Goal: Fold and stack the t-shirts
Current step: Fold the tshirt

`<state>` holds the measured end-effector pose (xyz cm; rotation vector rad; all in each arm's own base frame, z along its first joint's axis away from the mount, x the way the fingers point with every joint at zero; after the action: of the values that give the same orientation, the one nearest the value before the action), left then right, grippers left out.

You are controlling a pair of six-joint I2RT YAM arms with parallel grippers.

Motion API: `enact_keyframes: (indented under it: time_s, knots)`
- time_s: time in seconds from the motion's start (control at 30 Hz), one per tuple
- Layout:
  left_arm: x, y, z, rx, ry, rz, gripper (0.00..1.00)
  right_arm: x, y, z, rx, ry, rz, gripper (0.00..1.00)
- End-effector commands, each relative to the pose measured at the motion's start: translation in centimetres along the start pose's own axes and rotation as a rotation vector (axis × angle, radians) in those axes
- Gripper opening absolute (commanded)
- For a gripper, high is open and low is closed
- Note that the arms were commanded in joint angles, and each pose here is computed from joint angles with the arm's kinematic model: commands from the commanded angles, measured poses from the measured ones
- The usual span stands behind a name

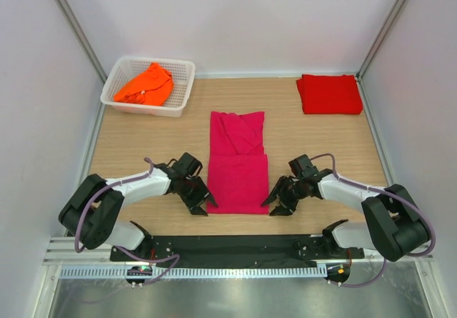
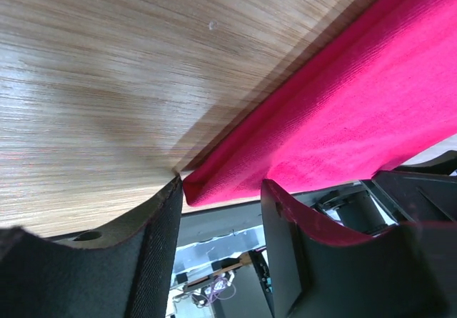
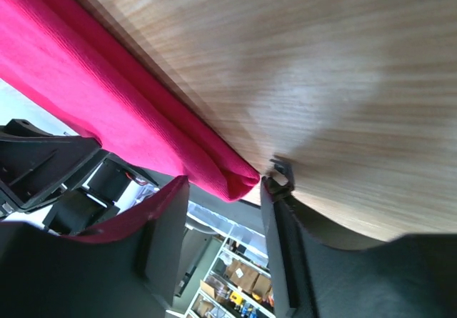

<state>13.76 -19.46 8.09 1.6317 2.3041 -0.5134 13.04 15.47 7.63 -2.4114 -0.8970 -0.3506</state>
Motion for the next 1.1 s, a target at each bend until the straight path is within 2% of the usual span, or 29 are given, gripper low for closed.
enact_keyframes:
  time_s: [0.0,0.3,0.37,0.43,0.53,1.07]
  knots:
    - [0.8,0.2,0.8,-0.036,0.036,-0.005,0.49,-0.6,1.6,1.0,-0.121,-0.036,-0.014,0.5]
    - [0.7,0.5,1.0,-0.044,0.039,0.015,0.39,-1.3,1.6,1.5,-0.101,-0.055,-0.025,0.36]
    - [0.7,0.5,1.0,-0.042,0.041,0.018,0.39,-1.4,1.6,1.4,-0.096,-0.066,-0.037,0.38]
    - [0.6,0.5,1.0,-0.039,0.038,0.024,0.38,-1.7,1.5,1.1,-0.102,-0.082,-0.07,0.48]
    - [0.5,0.5,1.0,-0.035,0.036,0.03,0.38,-2.1,1.1,0.4,-0.102,-0.089,-0.086,0.56]
    - [0.2,0.6,0.9,-0.025,0.035,0.036,0.37,-2.4,0.2,1.5,-0.045,-0.058,-0.008,0.54]
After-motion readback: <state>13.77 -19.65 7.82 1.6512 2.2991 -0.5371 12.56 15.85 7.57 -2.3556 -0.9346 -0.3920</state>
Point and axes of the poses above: each gripper's point midway between its finger pads, its own z axis out along the fingers, its own x axis along the line the jaws close on, y = z × x, the point moved 7 cm from there along -z, back along the fingers, and after that the axes turned 15 degrees about z, right-handed, at the moved point
